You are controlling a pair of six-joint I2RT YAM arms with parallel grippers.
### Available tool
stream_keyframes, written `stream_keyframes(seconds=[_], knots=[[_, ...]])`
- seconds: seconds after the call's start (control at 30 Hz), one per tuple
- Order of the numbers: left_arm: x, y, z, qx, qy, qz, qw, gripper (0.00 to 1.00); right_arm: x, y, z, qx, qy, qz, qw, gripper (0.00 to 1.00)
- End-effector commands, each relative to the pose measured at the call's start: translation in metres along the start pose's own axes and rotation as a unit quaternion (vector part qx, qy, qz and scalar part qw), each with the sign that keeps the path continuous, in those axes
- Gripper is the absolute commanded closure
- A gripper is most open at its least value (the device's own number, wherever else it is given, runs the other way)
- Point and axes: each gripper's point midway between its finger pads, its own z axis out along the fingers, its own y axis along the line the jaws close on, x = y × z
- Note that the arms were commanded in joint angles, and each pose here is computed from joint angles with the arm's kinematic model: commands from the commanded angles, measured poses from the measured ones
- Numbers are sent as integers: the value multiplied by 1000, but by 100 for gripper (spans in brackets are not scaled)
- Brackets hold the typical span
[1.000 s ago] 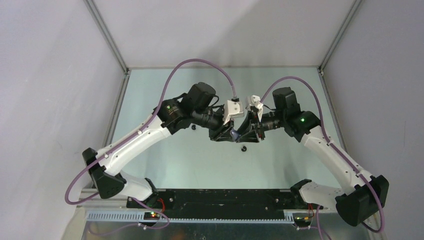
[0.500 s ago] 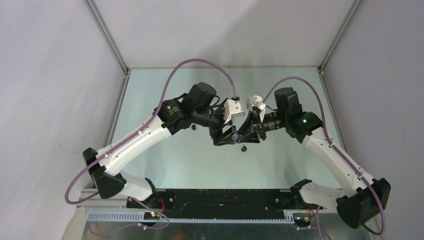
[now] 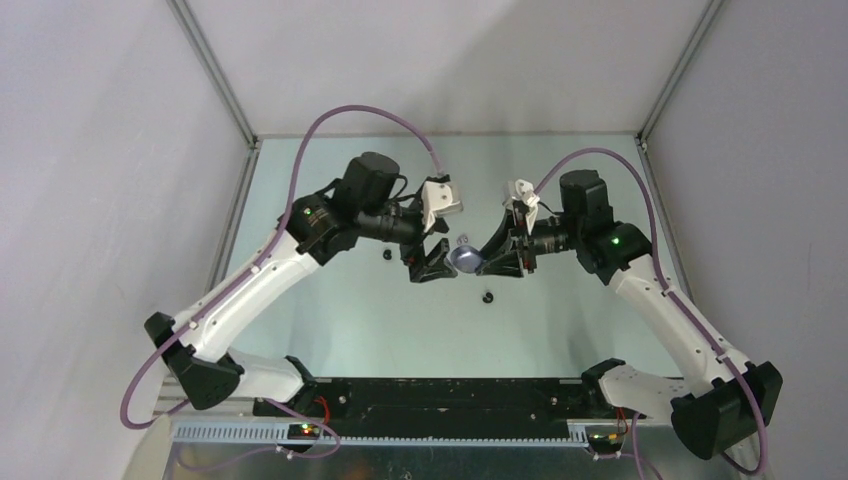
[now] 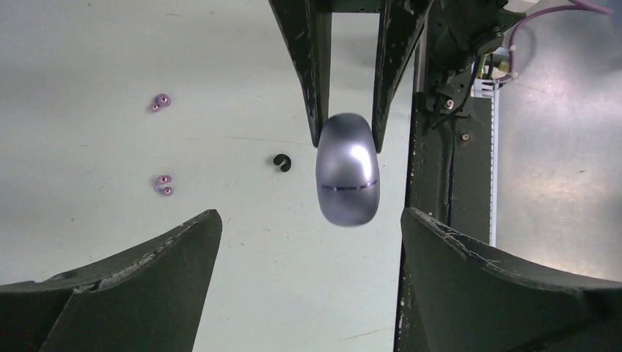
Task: Insert the wireless bluetooth earbuds into the charging case
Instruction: Open the charging case.
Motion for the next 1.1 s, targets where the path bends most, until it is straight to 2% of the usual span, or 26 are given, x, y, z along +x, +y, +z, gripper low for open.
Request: stream_keyframes(seconds=[0.0, 0.3, 0.47, 0.6, 0.73, 1.07], knots=[[-10, -17, -8, 49, -37, 12, 998, 1, -31, 4, -5, 2, -35, -17, 999, 100], [-9, -30, -1, 105, -31, -4, 994, 1, -44, 2, -2, 23, -67, 1, 997, 100], [-7, -30, 1, 110, -28, -8, 993, 4, -51, 4, -5, 35, -83, -7, 996, 100], [-9, -28, 3, 108, -30, -13, 994, 10, -49, -1, -5, 48, -85, -4, 995, 100], [-12, -25, 4, 104, -31, -17, 994, 21, -46, -6, -3, 55, -85, 4, 995, 100], [-17, -20, 4, 84, -40, -20, 995, 33, -47, -15, 0, 61, -102, 32, 992, 100]])
